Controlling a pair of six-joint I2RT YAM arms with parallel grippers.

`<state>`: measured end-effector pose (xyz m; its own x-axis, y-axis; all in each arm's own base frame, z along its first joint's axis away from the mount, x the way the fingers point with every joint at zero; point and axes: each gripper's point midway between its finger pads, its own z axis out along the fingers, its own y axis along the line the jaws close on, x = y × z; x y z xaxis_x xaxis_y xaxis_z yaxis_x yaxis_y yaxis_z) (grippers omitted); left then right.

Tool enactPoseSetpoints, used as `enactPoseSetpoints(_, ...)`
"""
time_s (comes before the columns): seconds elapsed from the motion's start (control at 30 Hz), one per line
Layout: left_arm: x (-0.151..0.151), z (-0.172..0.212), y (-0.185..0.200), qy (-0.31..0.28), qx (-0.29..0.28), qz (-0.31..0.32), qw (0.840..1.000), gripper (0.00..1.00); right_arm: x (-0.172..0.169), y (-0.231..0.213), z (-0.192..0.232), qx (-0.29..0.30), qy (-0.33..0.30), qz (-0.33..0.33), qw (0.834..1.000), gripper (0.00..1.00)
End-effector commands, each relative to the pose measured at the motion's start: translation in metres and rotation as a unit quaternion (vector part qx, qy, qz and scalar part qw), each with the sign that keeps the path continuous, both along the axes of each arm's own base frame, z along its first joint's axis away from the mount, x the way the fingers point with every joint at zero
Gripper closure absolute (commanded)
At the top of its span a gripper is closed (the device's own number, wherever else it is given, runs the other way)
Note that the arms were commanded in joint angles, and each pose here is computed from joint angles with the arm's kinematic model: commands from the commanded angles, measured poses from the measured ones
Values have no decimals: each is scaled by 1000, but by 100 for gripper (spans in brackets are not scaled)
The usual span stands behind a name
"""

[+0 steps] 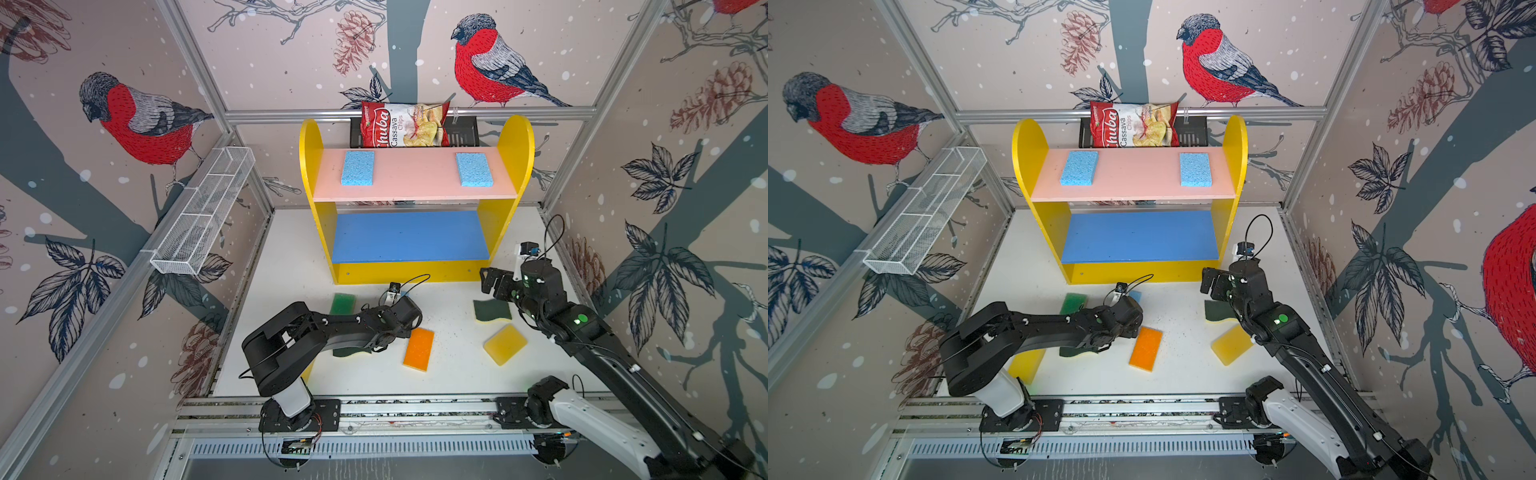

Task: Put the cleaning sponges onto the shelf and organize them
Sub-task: 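Lower the left gripper around the light blue sponge and close it, then lift the light blue sponge with the left gripper toward the pink shelf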

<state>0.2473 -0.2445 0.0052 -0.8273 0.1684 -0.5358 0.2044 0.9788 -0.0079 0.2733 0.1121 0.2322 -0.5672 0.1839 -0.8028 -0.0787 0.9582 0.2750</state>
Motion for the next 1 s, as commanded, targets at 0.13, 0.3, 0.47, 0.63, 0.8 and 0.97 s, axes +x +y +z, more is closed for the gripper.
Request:
enactPoseSetpoints(0.13, -51, -30, 22, 121, 44, -38, 991, 29, 2, 0, 8, -3, -15, 3, 1000, 0)
enactPoseSetpoints(0.3, -51, -25, 26, 115, 43, -32, 992, 34, 2, 0, 7, -2, -14, 6, 1000, 0)
enactPoseSetpoints(0.47, -49, -19, 25, 109, 43, -34, 992, 35, 0, -1, 8, 0, -17, 6, 1000, 1)
enactPoseSetpoints(0.63, -41, 2, 22, 89, 43, -37, 994, 35, -2, -2, 9, -3, -21, 8, 1000, 1)
enactPoseSetpoints(0.8, -31, 39, 15, 58, 29, -42, 997, 36, -3, -3, 10, -3, -22, 9, 1000, 0)
enactPoseSetpoints(0.97, -25, 77, 10, 32, 8, -47, 998, 36, -3, -3, 12, -2, -26, 11, 1000, 1)
